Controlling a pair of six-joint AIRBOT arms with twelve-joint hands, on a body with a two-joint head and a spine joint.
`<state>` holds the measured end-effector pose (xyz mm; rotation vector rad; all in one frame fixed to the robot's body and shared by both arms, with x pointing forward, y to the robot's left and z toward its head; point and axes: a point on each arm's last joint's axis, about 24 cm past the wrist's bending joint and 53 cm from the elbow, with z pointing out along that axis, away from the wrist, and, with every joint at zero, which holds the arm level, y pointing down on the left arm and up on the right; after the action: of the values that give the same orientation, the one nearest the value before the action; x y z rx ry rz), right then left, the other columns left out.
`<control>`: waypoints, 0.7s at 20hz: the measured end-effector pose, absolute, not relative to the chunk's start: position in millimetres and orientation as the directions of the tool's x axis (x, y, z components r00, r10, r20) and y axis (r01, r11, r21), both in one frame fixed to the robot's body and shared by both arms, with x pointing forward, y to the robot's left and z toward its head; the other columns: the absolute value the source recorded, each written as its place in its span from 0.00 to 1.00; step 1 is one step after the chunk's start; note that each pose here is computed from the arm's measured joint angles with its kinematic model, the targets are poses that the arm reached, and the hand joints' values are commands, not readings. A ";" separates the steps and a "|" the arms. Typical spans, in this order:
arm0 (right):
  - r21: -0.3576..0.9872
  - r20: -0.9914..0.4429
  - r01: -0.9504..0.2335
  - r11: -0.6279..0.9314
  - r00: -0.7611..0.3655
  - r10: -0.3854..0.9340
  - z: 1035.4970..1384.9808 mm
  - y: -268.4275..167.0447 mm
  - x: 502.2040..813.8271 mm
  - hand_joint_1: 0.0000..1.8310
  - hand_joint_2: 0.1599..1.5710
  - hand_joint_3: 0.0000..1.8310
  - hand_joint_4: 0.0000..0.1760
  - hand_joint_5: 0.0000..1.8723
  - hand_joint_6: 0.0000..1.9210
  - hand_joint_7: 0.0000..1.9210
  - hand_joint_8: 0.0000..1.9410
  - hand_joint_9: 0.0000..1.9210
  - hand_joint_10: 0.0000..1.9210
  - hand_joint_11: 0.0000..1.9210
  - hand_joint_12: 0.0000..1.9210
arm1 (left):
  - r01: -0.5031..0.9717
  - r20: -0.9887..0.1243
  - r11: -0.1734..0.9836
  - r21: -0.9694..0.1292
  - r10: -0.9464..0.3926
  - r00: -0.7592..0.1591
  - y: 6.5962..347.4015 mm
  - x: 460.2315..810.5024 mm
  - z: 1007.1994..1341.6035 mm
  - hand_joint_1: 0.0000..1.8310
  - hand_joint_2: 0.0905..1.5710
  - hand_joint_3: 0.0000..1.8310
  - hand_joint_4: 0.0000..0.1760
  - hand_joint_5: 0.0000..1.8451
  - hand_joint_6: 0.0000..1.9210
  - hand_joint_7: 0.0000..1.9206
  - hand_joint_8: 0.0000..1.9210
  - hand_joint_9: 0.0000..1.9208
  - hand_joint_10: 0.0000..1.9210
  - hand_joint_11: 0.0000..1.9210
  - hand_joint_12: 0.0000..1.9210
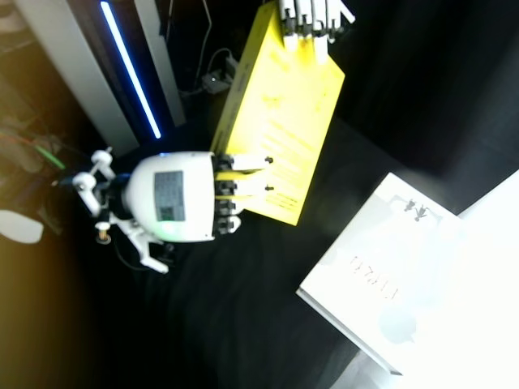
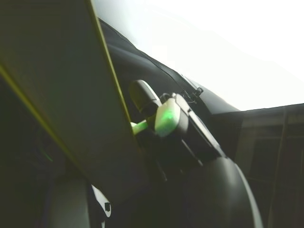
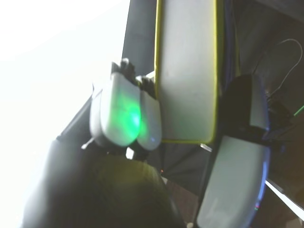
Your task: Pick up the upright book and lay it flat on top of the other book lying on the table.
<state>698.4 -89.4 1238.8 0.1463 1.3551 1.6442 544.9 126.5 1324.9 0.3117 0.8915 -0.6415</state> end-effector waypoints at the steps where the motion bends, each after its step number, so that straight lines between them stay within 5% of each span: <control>1: 0.805 -0.460 -0.587 0.085 -0.527 0.715 1239.5 -89.2 698.3 0.85 0.41 0.55 1.00 0.71 1.00 0.79 1.00 0.85 1.00 0.87 1.00 | 0.635 -0.803 0.773 -0.005 -0.381 0.458 126.3 545.0 1323.1 0.54 0.80 0.00 0.15 0.07 0.39 0.20 0.03 0.13 0.23 0.00 0.69; 2: 0.807 -0.455 -0.584 0.082 -0.528 0.717 1239.7 -89.9 699.0 0.84 0.41 0.56 1.00 0.71 1.00 0.79 1.00 0.86 1.00 0.86 1.00 | 0.632 -0.804 0.775 -0.002 -0.377 0.460 126.7 545.0 1322.4 0.57 0.80 0.00 0.37 0.42 0.88 0.21 0.02 0.14 0.24 0.01 0.69; 3: 0.811 -0.448 -0.579 0.080 -0.527 0.722 1239.6 -90.5 700.2 0.84 0.40 0.56 1.00 0.71 1.00 0.78 1.00 0.85 1.00 0.86 1.00 | 0.633 -0.804 0.774 -0.008 -0.382 0.456 127.0 545.3 1322.4 0.45 0.76 0.00 0.17 0.18 0.55 0.26 0.03 0.17 0.27 0.00 0.69; 4: 0.811 -0.449 -0.580 0.080 -0.528 0.721 1239.7 -90.4 699.9 0.85 0.39 0.58 1.00 0.72 1.00 0.78 1.00 0.85 1.00 0.86 1.00 | 0.636 -0.803 0.772 -0.005 -0.382 0.458 126.4 544.1 1322.6 0.57 0.79 0.00 0.14 0.08 0.39 0.22 0.01 0.13 0.27 0.00 0.70; 5: 0.809 -0.451 -0.582 0.080 -0.528 0.720 1240.1 -90.2 699.6 0.84 0.39 0.59 1.00 0.72 1.00 0.79 1.00 0.85 1.00 0.87 1.00 | 0.636 -0.806 0.772 -0.002 -0.377 0.456 126.6 543.7 1320.5 0.58 0.80 0.00 0.36 0.43 0.88 0.21 0.01 0.13 0.27 0.01 0.69; 6: 0.810 -0.449 -0.581 0.079 -0.528 0.721 1240.0 -90.1 699.7 0.86 0.38 0.59 1.00 0.72 1.00 0.78 1.00 0.84 1.00 0.86 1.00 | 0.633 -0.809 0.774 -0.009 -0.377 0.450 128.4 544.2 1319.3 0.45 0.76 0.00 0.17 0.18 0.55 0.26 0.02 0.16 0.30 0.00 0.69; 7: 0.810 -0.448 -0.582 0.075 -0.530 0.720 1240.5 -88.7 699.0 0.86 0.38 0.59 1.00 0.71 1.00 0.77 1.00 0.83 1.00 0.86 1.00 | 0.631 -0.813 0.776 -0.008 -0.373 0.447 129.5 542.9 1318.2 0.33 0.77 0.00 0.13 0.09 0.38 0.22 0.00 0.12 0.29 0.00 0.70; 8: 0.810 -0.449 -0.581 0.076 -0.532 0.718 1241.2 -87.8 697.7 0.85 0.39 0.57 1.00 0.70 1.00 0.75 1.00 0.83 1.00 0.86 1.00 | 0.621 -0.819 0.784 -0.002 -0.358 0.449 133.1 543.4 1315.3 0.51 0.81 0.00 0.42 0.44 0.88 0.22 0.01 0.12 0.28 0.01 0.69; 10: 0.807 -0.456 -0.585 0.083 -0.528 0.717 1245.7 -91.9 696.9 0.85 0.40 0.57 1.00 0.70 1.00 0.75 1.00 0.83 1.00 0.87 1.00 | 0.603 -0.830 0.797 -0.026 -0.354 0.432 139.4 548.6 1309.8 0.50 0.78 0.00 0.51 0.53 0.98 0.21 0.01 0.12 0.28 0.00 0.70; 11: 0.796 -0.471 -0.598 0.091 -0.520 0.712 1252.1 -94.6 694.9 0.83 0.42 0.57 1.00 0.70 1.00 0.77 1.00 0.85 1.00 0.87 1.00 | 0.596 -0.845 0.803 -0.034 -0.341 0.411 141.3 550.6 1301.5 0.54 0.80 0.00 0.13 0.07 0.39 0.21 0.00 0.11 0.29 0.00 0.70; 12: 0.791 -0.482 -0.604 0.101 -0.512 0.711 1254.1 -97.7 693.8 0.82 0.43 0.57 1.00 0.70 1.00 0.77 1.00 0.85 1.00 0.87 1.00 | 0.591 -0.852 0.806 -0.038 -0.335 0.402 142.1 550.1 1297.8 0.57 0.80 0.00 0.36 0.42 0.88 0.21 0.00 0.12 0.28 0.01 0.69; 13: 0.783 -0.497 -0.610 0.124 -0.493 0.714 1257.1 -105.9 694.2 0.82 0.44 0.54 1.00 0.68 1.00 0.77 1.00 0.85 1.00 0.87 1.00 | 0.590 -0.855 0.807 -0.035 -0.330 0.400 143.5 548.7 1296.1 0.36 0.64 0.00 0.87 0.08 0.18 0.04 0.00 0.02 0.06 0.00 0.14; 14: 0.779 -0.501 -0.613 0.133 -0.481 0.719 1260.7 -110.8 695.4 0.84 0.45 0.51 1.00 0.70 1.00 0.79 1.00 0.87 1.00 0.90 1.00 | 0.584 -0.852 0.811 -0.032 -0.327 0.408 145.9 548.7 1297.6 0.32 0.57 0.00 0.97 0.02 0.03 0.01 0.00 0.00 0.01 0.00 0.03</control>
<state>695.4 -110.8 1260.7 0.1150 1.3408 1.5832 548.7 145.9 1297.6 0.2898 0.9962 -0.5841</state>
